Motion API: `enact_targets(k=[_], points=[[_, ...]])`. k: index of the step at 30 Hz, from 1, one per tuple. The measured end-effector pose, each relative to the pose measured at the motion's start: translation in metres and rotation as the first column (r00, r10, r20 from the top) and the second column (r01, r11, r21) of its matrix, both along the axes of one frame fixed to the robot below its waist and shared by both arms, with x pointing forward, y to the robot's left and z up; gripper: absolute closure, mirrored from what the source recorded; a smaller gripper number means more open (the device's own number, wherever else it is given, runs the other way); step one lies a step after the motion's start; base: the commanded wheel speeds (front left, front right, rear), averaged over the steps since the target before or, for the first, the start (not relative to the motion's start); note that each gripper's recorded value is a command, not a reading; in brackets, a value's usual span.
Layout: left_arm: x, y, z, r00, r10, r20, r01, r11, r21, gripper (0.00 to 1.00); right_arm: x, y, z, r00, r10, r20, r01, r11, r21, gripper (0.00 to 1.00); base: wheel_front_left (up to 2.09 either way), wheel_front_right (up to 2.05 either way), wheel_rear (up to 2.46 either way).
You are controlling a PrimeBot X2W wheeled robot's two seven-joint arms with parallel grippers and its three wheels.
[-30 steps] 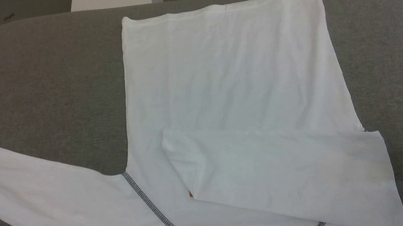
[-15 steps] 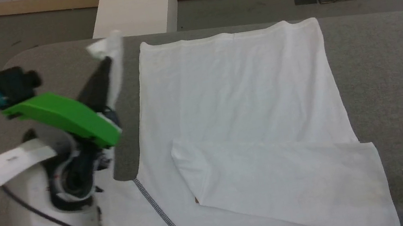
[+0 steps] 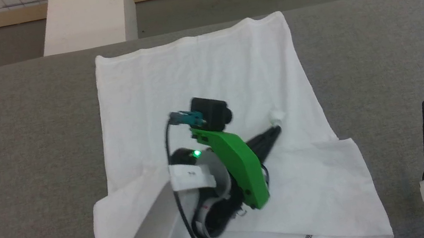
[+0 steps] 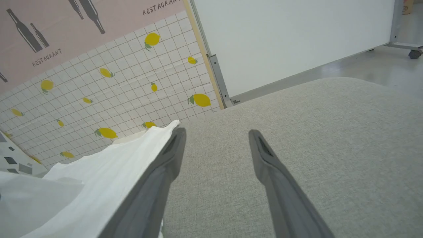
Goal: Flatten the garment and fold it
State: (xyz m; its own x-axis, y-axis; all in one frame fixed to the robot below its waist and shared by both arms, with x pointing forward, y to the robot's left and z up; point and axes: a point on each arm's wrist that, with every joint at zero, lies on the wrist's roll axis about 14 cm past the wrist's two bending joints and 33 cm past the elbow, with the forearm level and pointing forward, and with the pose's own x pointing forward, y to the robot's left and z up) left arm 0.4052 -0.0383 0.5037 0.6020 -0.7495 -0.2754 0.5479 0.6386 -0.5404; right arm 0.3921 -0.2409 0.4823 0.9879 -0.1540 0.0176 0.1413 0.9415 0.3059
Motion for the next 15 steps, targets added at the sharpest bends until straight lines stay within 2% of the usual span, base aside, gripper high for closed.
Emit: enact_targets(k=[4,11,12,13,14,15], points=[[-0.031,-0.037,-0.028,0.986,-0.151,-0.072,0.152,0.988,0.019,1.00,-0.006,-0.010,-0.010,0.999,-0.031,-0.031,0.031,1.000,-0.002,0.00,0.00,0.00,0.00],[-0.070,-0.059,-0.071,0.942,-0.280,-0.186,0.296,0.953,0.063,1.00,-0.008,-0.016,-0.023,0.997,-0.053,-0.065,0.053,0.999,-0.002,0.00,0.00,0.00,0.00],[-0.074,-0.059,-0.075,0.935,-0.289,-0.204,0.308,0.949,0.065,0.89,-0.008,-0.015,-0.024,0.997,-0.051,-0.065,0.051,0.999,-0.002,0.00,0.00,0.00,0.00],[-0.079,-0.059,-0.079,0.929,-0.295,-0.222,0.317,0.946,0.067,0.35,-0.006,-0.014,-0.024,0.997,-0.046,-0.065,0.046,0.999,-0.001,0.00,0.00,0.00,0.00],[-0.082,-0.059,-0.082,0.925,-0.299,-0.233,0.323,0.944,0.070,0.00,-0.005,-0.012,-0.025,0.997,-0.040,-0.065,0.040,0.999,0.001,0.00,0.00,0.00,0.00],[-0.084,-0.059,-0.083,0.922,-0.303,-0.240,0.328,0.942,0.069,0.00,-0.003,-0.010,-0.025,0.997,-0.035,-0.065,0.035,0.999,0.003,0.00,0.00,0.00,0.00]])
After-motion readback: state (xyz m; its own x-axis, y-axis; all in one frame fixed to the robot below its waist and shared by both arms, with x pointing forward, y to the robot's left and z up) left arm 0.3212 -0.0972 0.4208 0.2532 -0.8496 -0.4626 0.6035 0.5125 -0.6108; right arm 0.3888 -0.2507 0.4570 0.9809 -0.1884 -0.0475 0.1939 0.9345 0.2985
